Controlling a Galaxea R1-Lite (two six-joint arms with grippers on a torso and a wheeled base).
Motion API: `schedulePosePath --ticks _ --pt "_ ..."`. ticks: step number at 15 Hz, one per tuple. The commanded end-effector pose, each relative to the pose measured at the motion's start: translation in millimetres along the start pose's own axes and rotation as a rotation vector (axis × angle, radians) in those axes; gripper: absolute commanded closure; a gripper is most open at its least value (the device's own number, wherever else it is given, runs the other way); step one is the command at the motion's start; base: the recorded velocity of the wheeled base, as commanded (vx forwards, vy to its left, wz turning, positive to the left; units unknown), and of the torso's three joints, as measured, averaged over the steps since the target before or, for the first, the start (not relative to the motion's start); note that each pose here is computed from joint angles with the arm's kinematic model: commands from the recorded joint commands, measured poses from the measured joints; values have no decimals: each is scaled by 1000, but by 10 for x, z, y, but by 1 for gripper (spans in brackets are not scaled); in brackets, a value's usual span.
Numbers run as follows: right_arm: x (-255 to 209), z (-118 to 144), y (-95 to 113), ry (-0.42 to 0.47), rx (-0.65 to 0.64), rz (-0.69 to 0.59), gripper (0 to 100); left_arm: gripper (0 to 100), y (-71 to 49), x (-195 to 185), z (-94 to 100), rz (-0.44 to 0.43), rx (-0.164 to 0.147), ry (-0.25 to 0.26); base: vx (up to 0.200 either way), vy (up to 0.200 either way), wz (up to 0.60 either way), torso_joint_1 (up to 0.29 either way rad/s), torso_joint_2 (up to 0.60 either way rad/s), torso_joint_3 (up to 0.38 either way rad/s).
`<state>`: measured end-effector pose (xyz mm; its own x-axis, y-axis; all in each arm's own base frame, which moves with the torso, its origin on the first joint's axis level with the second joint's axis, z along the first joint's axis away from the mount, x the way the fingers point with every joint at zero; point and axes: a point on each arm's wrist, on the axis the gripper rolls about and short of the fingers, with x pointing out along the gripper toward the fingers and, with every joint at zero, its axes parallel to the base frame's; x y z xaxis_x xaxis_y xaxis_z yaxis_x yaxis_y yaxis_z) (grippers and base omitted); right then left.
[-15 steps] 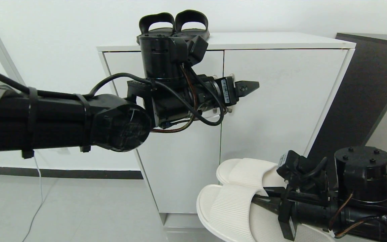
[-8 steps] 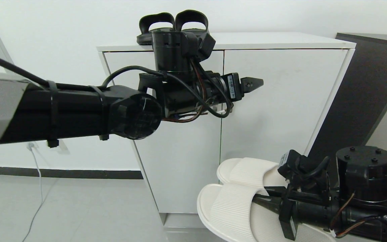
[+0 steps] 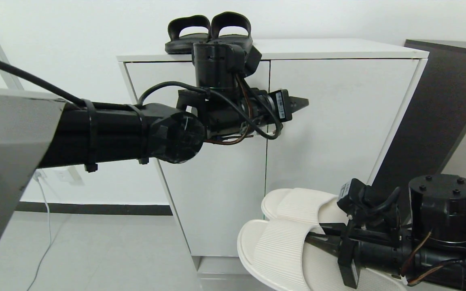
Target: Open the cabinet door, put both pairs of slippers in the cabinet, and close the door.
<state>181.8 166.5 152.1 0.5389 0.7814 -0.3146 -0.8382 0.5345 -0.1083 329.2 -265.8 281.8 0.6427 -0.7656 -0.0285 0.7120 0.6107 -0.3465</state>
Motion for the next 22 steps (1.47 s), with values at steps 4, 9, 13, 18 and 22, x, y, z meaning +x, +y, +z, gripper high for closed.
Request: schedulePosePath --ticks 4,9,13,18,22 --pt "-52 -51 50 12 -2 22 100 100 -54 -123 -6 -4 -22 11 0 0 0 0 0 0" --pt "-153 -94 176 3 -14 120 100 100 -260 -447 -91 -43 -21 28 0 0 0 0 0 0" --pt "-169 -148 262 22 -19 153 100 100 -369 -699 -108 -54 -16 27 0 0 0 0 0 0" --pt "-180 -159 307 25 -26 169 100 100 -370 -1059 -180 -58 -24 62 0 0 0 0 0 0" --pt "-181 -165 324 28 -29 174 100 100 -121 -1001 -120 -54 -56 16 0 0 0 0 0 0"
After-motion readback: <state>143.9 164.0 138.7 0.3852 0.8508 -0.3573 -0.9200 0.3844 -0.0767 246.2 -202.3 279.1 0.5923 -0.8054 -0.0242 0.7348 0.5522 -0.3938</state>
